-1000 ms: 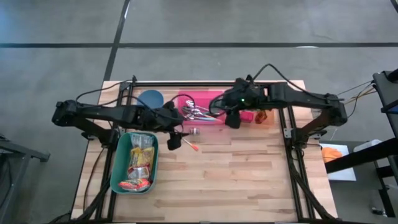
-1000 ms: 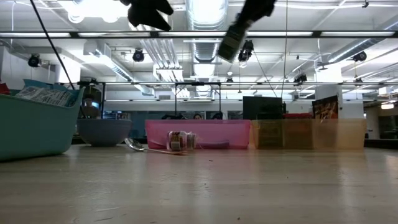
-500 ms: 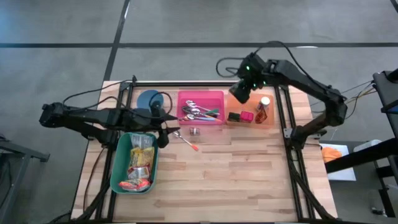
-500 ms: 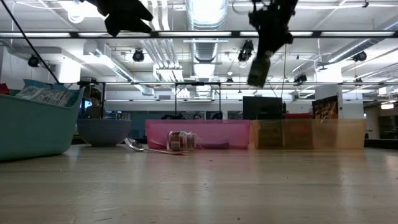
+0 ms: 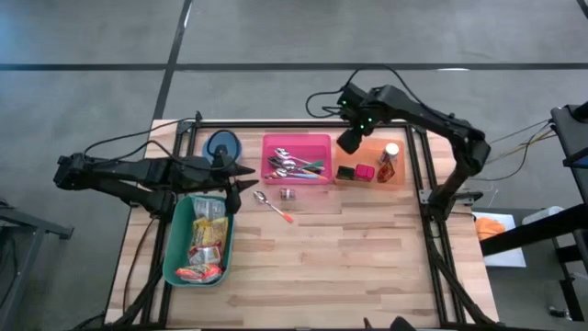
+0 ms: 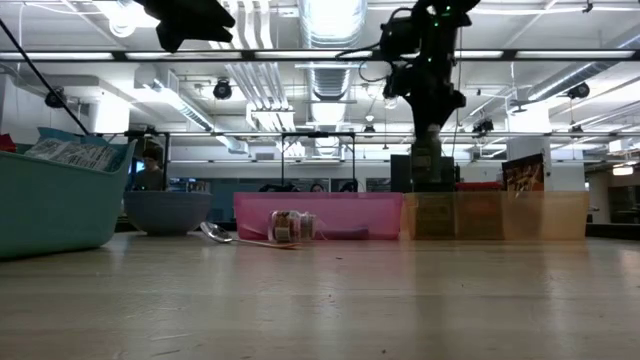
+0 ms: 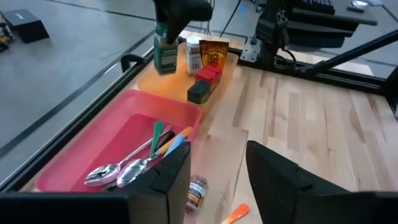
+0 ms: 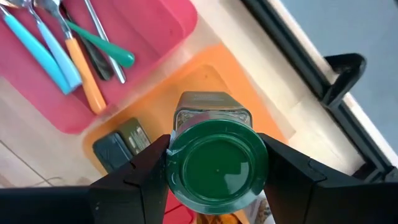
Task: Pick & Place Food Item
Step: Put the green spice bottle into the orange bin
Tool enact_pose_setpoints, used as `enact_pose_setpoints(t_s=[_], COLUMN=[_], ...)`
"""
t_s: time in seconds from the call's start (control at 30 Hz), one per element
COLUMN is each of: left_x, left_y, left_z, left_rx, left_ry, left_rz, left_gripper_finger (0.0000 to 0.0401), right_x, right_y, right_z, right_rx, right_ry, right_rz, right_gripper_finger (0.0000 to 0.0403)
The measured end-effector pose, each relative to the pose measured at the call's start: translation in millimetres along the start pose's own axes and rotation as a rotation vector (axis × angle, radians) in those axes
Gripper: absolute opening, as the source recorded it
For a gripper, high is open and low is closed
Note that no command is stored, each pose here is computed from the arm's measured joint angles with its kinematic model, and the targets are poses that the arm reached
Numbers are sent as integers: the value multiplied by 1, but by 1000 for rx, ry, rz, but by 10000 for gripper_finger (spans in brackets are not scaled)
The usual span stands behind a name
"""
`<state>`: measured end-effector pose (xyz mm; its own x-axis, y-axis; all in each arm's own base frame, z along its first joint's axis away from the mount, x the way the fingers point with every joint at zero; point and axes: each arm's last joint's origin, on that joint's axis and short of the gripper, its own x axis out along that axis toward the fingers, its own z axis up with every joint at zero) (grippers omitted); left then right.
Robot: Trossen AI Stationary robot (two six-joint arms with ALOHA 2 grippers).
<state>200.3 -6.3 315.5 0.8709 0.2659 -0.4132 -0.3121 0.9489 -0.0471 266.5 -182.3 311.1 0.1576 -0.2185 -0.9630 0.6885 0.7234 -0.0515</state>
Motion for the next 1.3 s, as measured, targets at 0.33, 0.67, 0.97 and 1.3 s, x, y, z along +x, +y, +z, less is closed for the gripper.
enact_pose_setpoints(t_s=[0.33, 0.67, 0.97, 1.3], left_x=[0, 0, 0, 0], left_y=[0, 0, 0, 0], left_z=[0, 0, 0, 0], left_rx=[4, 4, 4, 4], left_ry=[0, 1, 2, 2], left_rz=[0, 0, 0, 0], left_gripper_finger=[149, 149, 149, 149], right_x=[38, 75, 84, 93], right_y=[1, 5, -1, -2], right_z=[11, 16, 10, 4], right_rx=[-48, -94, -79, -88], right_ry=[115, 171, 164, 158], right_rz=[10, 27, 81, 107], right_gripper_finger=[196, 196, 196, 196])
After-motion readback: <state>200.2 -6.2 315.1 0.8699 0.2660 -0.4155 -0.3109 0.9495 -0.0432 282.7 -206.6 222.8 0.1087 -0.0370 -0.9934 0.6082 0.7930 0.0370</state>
